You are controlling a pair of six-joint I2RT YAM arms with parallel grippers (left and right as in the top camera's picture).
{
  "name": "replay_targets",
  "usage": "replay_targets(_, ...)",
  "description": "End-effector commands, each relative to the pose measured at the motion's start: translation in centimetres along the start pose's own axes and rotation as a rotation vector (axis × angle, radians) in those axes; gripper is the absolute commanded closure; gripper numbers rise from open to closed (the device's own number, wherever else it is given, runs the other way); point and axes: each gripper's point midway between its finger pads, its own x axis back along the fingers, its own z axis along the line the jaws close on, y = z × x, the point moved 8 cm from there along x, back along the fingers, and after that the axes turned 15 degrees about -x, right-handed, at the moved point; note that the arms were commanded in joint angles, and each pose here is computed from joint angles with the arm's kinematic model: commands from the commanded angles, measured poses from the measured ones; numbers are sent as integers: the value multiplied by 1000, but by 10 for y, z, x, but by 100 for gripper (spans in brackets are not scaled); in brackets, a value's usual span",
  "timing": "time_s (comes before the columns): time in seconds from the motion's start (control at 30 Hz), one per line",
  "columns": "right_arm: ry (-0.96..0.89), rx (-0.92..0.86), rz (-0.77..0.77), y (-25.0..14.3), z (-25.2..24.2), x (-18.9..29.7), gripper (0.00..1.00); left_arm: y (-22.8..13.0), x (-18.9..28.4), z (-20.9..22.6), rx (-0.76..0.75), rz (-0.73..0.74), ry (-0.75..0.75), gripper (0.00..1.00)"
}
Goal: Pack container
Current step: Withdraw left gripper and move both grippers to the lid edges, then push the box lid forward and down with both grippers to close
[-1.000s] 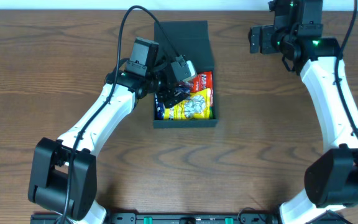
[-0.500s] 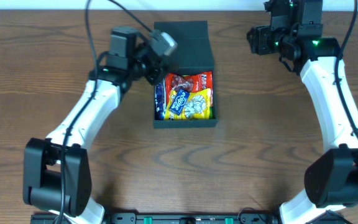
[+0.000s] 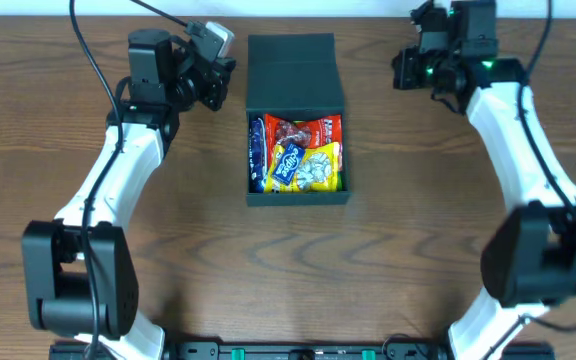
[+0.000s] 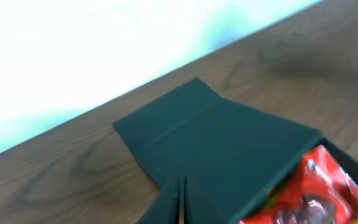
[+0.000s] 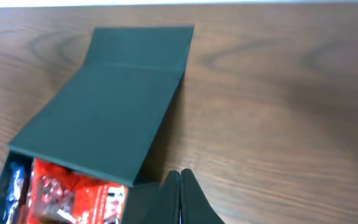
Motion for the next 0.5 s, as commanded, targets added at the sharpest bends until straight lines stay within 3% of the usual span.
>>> replay_targets(0.0,74,-163,88,-12,-3,-32,99,-28,-23,12,210,23,5,94)
replay_targets(0.47,192,-440,229,-43,-28,-121,99,-98,-105,42,568,228,-58,94)
